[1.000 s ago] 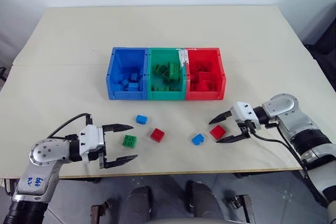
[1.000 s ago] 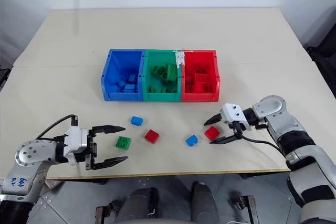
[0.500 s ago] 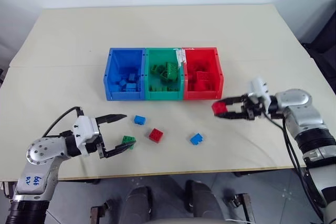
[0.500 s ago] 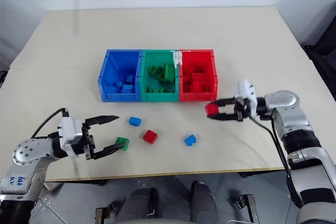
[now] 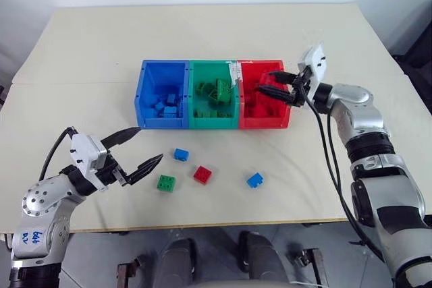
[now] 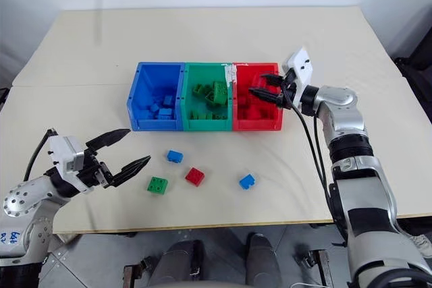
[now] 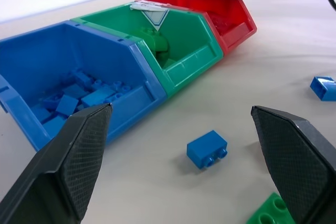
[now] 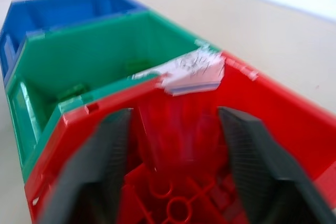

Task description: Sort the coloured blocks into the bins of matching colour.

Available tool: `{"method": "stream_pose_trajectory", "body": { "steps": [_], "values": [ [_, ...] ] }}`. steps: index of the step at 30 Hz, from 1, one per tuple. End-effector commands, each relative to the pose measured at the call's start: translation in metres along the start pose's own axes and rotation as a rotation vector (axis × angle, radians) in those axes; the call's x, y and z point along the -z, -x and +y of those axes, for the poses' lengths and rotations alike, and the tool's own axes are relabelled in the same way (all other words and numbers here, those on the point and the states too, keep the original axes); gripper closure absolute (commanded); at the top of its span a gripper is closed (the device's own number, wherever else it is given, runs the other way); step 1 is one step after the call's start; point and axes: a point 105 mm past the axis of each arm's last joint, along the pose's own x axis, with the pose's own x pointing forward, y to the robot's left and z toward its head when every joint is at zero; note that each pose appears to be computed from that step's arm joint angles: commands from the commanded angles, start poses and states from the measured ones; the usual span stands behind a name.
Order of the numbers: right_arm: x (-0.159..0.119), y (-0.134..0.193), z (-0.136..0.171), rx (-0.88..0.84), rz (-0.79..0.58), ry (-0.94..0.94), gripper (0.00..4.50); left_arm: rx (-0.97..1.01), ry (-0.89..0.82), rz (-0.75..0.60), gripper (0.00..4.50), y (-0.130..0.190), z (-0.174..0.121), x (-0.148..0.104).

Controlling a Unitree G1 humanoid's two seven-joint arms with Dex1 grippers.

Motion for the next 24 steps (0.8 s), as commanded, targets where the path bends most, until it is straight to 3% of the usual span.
{"method": "stream_pose_trajectory", "body": {
  "steps": [1, 2, 3, 8, 10, 17, 21, 24],
  "values": [
    [-0.016, 0.005, -0.007, 0.028, -0.039, 0.035, 0.48, 0.001, -0.025, -0.017, 0.00, 0.005, -0.002, -0.010],
    [-0.018, 0.010, -0.005, 0.009, -0.053, 0.044, 0.12, 0.009, -0.026, -0.006, 0.00, 0.005, -0.003, -0.009],
    [-0.019, 0.017, -0.002, -0.018, -0.071, 0.054, 0.05, 0.021, -0.024, 0.006, 0.00, 0.006, -0.004, -0.006],
    [-0.022, 0.060, 0.024, -0.166, -0.138, 0.070, 0.05, 0.065, -0.020, 0.105, 0.00, 0.011, -0.005, 0.010],
    [-0.011, 0.087, 0.035, -0.145, -0.127, 0.089, 0.05, 0.072, -0.040, 0.121, 0.00, 0.011, -0.001, 0.015],
    [0.023, 0.163, 0.073, -0.011, 0.010, 0.129, 0.05, 0.173, -0.038, 0.111, 0.00, -0.001, -0.008, 0.021],
    [0.042, 0.225, 0.078, 0.122, 0.129, 0.128, 0.05, 0.358, -0.041, 0.111, 0.00, -0.018, -0.027, 0.022],
    [0.054, 0.249, 0.085, 0.116, 0.221, 0.141, 0.05, 0.444, -0.070, 0.105, 0.00, -0.023, -0.033, 0.021]
  ]
}}
